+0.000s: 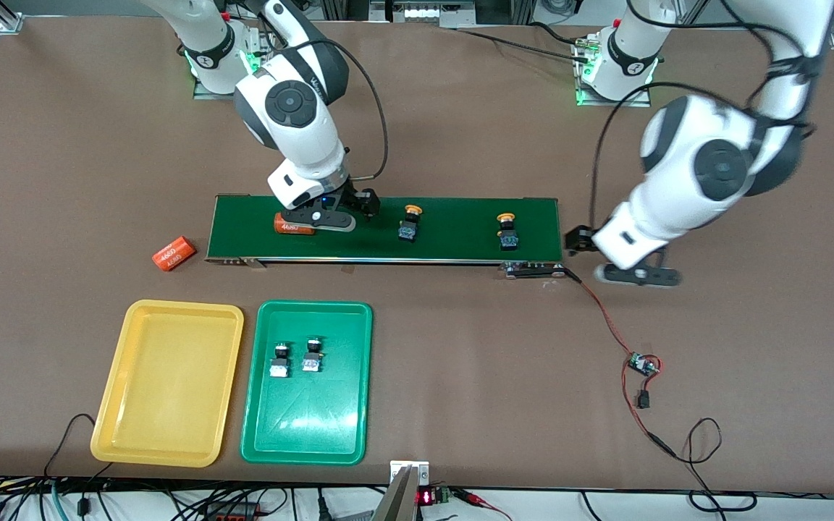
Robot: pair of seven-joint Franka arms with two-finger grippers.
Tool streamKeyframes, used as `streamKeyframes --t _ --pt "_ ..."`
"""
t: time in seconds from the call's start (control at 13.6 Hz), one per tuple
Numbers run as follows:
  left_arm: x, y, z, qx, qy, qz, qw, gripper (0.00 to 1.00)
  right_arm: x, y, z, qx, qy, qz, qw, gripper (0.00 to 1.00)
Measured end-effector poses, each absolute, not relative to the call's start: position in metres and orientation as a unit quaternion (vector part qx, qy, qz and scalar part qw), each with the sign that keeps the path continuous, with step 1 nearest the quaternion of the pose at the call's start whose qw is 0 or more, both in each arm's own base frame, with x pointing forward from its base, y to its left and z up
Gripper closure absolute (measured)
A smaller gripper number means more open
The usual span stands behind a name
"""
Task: Sort buttons by color to trays
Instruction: 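Grasp a belt button with the right gripper while the left gripper withdraws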
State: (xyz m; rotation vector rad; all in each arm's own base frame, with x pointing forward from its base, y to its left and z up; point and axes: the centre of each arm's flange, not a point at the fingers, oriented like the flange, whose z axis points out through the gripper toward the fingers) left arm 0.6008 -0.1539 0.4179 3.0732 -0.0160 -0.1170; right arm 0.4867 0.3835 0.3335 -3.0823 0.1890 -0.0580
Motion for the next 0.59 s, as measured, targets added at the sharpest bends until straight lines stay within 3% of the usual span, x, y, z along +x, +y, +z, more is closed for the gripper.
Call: streamKeyframes --t 0.29,0.59 --pt "0.618 -0.082 0.478 0.998 0.054 -0.023 0.021 0.00 0.494 0.405 0.327 -0.996 0.081 -0.014 0.039 0.00" --pt "0.609 0.003 0.552 0.993 0.109 -0.032 0.012 0.00 0.497 0.415 0.309 -0.997 0.074 -0.010 0.033 0.00"
